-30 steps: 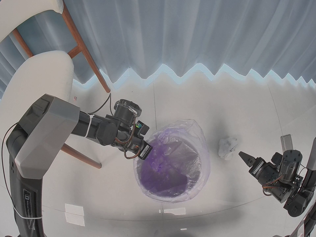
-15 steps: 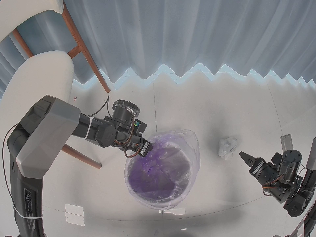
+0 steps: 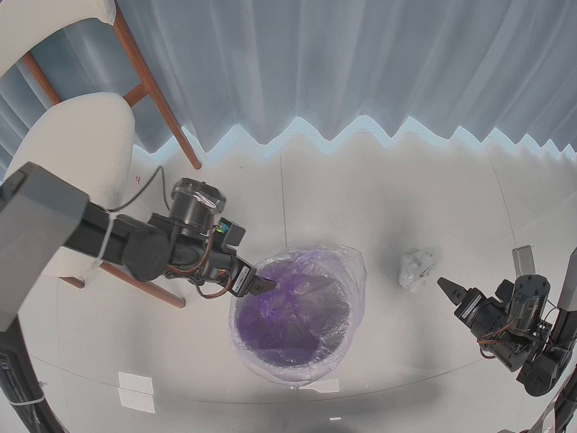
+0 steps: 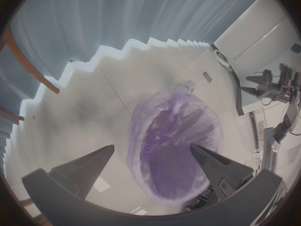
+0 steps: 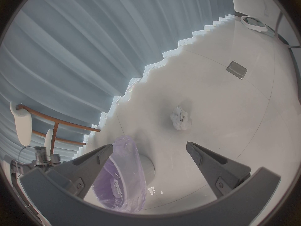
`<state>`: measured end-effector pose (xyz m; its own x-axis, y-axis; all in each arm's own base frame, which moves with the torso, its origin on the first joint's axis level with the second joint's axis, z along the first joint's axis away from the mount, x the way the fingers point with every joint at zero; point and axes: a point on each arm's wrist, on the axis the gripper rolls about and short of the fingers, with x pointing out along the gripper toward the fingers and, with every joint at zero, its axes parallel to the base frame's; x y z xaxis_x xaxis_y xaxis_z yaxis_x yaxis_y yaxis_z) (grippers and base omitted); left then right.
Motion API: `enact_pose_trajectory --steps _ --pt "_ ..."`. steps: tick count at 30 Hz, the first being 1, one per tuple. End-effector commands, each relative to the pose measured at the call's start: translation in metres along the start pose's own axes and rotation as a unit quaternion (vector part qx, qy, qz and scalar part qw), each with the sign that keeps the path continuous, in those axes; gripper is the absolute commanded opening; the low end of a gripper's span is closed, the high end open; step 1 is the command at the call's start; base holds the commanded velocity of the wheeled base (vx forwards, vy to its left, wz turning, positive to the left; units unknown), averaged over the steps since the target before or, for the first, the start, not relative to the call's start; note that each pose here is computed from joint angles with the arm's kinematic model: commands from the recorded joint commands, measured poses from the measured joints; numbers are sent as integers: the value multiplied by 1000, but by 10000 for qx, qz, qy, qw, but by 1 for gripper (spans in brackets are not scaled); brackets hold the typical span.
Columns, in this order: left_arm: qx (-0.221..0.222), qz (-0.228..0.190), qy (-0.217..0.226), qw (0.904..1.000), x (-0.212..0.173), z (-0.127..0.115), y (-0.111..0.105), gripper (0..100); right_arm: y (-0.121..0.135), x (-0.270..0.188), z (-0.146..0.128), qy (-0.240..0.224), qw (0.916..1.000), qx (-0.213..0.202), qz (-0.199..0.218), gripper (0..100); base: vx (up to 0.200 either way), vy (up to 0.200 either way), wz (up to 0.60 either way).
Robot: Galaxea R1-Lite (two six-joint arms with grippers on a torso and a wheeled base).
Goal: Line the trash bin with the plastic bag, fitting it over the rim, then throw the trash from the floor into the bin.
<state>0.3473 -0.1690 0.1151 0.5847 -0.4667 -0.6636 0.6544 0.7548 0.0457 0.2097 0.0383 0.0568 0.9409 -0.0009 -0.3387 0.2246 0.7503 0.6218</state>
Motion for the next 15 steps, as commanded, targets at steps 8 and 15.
enact_pose_trajectory --steps 8,15 --pt "-1688 -113 -1719 9705 -214 -40 -50 100 -6 -6 -10 197 9975 436 -523 100 0 0 0" --pt "-2761 -744 -2615 9219 -265 -109 -65 100 -1 -6 -12 112 9975 500 -484 100 0 0 0"
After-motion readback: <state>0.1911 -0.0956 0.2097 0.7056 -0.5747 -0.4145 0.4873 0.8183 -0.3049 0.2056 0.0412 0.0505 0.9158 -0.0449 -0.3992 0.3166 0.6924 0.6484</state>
